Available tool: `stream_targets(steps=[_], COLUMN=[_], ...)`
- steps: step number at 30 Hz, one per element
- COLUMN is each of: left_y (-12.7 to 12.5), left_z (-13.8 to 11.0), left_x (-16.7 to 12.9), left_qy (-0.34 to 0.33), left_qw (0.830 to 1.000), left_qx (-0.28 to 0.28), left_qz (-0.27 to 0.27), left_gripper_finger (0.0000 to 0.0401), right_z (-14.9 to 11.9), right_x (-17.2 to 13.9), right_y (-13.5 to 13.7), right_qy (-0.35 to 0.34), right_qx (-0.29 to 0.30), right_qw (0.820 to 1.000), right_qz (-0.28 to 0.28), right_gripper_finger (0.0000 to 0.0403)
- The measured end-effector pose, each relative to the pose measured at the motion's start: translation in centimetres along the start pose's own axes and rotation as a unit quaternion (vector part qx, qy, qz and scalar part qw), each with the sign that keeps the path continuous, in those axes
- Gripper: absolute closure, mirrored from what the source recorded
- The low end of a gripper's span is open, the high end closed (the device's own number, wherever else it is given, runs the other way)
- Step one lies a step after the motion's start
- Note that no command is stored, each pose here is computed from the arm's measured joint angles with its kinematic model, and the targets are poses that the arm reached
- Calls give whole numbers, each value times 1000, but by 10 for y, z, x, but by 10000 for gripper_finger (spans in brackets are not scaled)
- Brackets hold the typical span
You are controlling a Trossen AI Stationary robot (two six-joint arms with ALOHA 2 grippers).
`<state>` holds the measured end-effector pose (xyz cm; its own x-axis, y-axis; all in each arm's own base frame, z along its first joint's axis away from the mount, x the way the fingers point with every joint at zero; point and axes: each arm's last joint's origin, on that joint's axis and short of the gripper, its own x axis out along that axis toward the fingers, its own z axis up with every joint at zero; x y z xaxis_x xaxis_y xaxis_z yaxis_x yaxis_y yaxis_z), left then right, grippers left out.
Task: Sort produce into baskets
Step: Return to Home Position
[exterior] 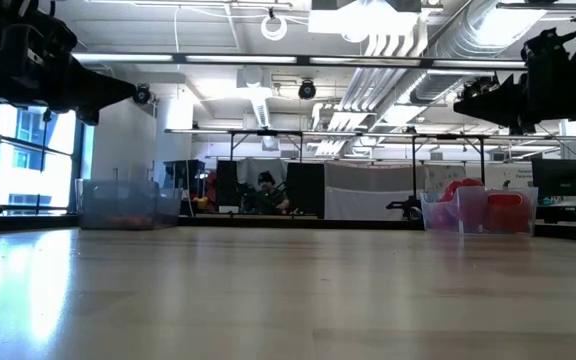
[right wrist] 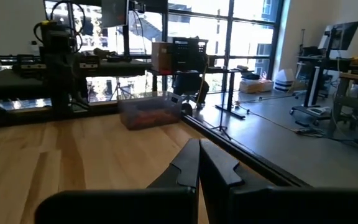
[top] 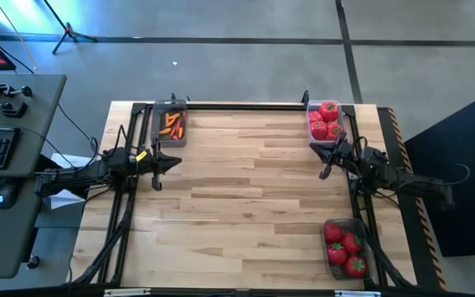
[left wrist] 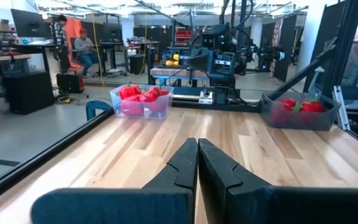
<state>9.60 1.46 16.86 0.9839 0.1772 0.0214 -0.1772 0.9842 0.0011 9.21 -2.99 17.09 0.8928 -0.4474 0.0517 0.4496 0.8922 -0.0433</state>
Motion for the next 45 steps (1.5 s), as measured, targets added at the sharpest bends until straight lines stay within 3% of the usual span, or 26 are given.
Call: stream_targets(steps=[8,45], left_y=[1,1], left_z=[0,1], left_x=[0,0], left_qy=[-2,-3], left_qw=[1000,1000], left_qx=[-4,-13], left_qz=[14,13], left_gripper_finger=[401,401], right_z=[0,0], right_x=[0,0], right_y=[-1,-1], right_qy=[0,1], right_qx=[27,27], right_qw=[1000,1000], right_qz=[-1,1], right_gripper_finger=[403,403])
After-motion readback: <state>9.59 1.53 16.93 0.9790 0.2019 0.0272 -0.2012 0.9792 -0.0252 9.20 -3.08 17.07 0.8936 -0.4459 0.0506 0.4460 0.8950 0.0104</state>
